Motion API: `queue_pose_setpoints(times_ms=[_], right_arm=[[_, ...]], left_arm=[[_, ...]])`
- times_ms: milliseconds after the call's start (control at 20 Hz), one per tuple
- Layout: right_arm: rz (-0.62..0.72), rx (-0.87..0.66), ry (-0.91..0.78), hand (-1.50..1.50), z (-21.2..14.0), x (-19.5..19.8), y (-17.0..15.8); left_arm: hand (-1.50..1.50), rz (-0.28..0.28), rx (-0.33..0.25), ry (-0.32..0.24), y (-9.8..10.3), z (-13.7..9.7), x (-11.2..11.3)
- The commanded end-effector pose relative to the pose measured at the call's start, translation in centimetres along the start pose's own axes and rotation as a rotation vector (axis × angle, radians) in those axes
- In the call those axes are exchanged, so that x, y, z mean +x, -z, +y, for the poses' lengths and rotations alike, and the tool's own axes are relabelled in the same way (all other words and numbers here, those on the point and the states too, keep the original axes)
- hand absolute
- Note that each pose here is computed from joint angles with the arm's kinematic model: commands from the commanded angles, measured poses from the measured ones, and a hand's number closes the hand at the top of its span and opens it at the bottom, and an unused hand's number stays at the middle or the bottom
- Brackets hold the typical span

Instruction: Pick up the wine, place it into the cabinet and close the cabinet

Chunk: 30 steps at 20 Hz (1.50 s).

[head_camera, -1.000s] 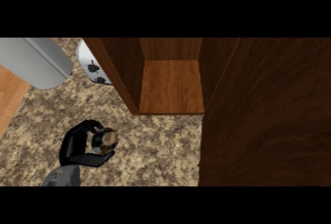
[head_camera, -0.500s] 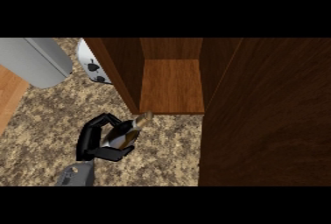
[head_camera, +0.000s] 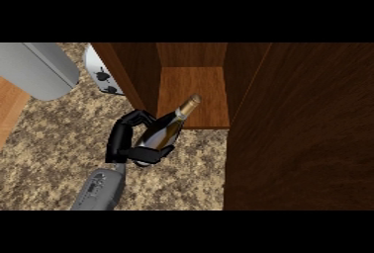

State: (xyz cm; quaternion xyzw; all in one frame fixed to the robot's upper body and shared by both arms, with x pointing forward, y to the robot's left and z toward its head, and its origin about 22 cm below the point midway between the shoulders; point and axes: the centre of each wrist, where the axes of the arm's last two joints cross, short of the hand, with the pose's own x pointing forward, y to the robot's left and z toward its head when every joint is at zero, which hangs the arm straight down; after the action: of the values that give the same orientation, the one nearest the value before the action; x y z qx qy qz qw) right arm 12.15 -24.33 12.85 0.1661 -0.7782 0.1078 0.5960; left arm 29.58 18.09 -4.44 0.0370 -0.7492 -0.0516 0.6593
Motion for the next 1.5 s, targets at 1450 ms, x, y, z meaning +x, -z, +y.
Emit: queue_pose_setpoints(times_ms=[1450], right_arm=[[-0.060,0.062,0.017,-1.50,-0.2,1.0,-0.4]], left_arm=[[1.50,0.135,0.105,0.311,3.8,-7.2,2.9]])
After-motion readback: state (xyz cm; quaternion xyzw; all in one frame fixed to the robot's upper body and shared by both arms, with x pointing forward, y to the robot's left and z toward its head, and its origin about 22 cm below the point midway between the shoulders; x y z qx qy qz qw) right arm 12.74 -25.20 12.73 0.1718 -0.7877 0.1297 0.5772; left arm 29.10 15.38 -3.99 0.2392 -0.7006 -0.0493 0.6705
